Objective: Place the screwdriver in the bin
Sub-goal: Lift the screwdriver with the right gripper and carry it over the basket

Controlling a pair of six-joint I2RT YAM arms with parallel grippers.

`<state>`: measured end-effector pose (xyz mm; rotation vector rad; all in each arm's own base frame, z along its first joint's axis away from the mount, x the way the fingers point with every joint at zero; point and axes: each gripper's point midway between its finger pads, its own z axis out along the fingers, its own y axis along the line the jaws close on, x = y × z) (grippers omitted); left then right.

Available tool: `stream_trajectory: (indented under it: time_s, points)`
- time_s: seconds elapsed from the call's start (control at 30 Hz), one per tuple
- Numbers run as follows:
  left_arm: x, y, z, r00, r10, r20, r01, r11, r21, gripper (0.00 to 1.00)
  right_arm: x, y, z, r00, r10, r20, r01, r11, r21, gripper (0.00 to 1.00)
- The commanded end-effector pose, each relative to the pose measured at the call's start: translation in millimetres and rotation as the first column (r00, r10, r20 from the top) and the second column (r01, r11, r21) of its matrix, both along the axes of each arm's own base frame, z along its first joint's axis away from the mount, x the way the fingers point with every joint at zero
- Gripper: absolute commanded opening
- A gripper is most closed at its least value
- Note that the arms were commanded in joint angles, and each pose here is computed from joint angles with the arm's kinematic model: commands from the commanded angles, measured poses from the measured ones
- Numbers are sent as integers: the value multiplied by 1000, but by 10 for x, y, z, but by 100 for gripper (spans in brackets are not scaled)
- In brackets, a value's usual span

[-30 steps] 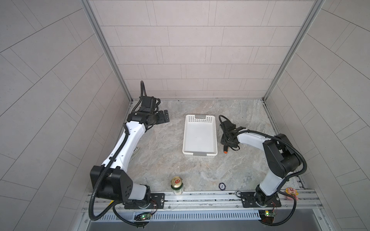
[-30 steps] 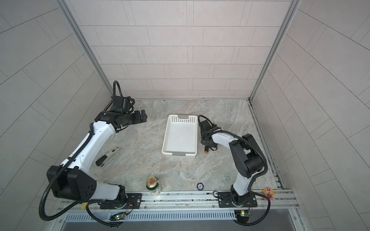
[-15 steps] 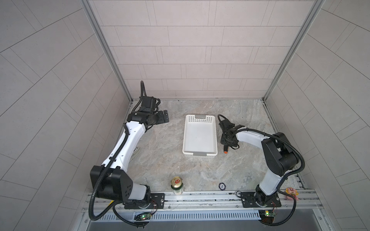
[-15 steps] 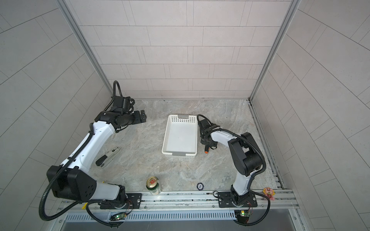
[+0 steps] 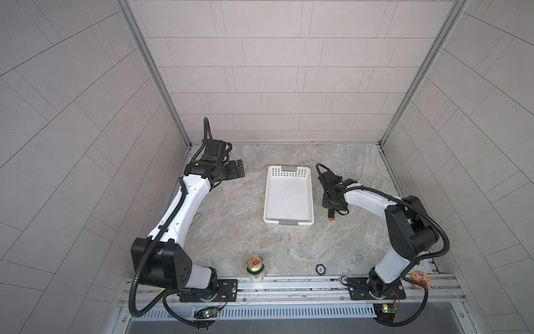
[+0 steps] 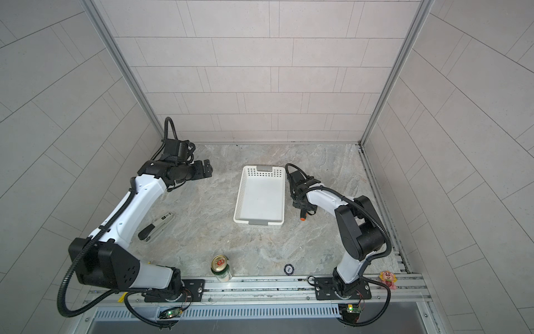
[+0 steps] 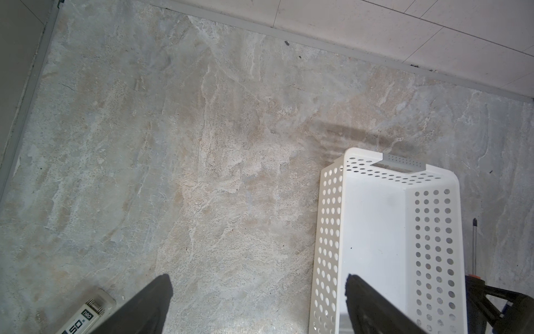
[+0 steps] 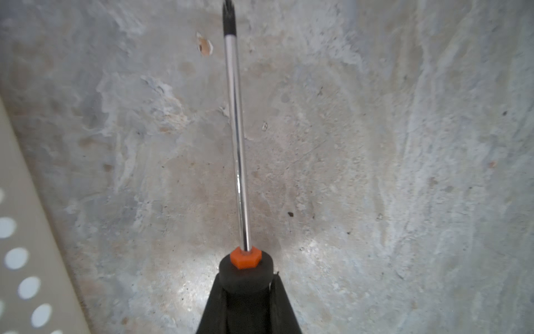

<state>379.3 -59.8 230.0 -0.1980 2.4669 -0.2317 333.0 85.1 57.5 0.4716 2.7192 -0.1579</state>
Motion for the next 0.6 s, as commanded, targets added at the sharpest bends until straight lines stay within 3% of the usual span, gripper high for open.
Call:
stream_trajectory:
  time_s: [0.0,0.23,0.37,0.57]
  points:
    - [-8,19,38,1000,4,-6,-4,1000,6,100,-101,-166,195,1000,3,16,-2,998,-63,7]
    - [-26,115,81,1000,26,13,-27,998,56,100,-152,-211,508,998,61,24,-59,994,-93,9]
    - [-25,70,82,1000,10,7,-11,999,34,100,-138,-212,653,997,77,31,-73,992,-99,9]
    - [-27,88,97,1000,12,13,-12,999,47,100,-157,-144,733,995,92,40,-89,994,-57,9]
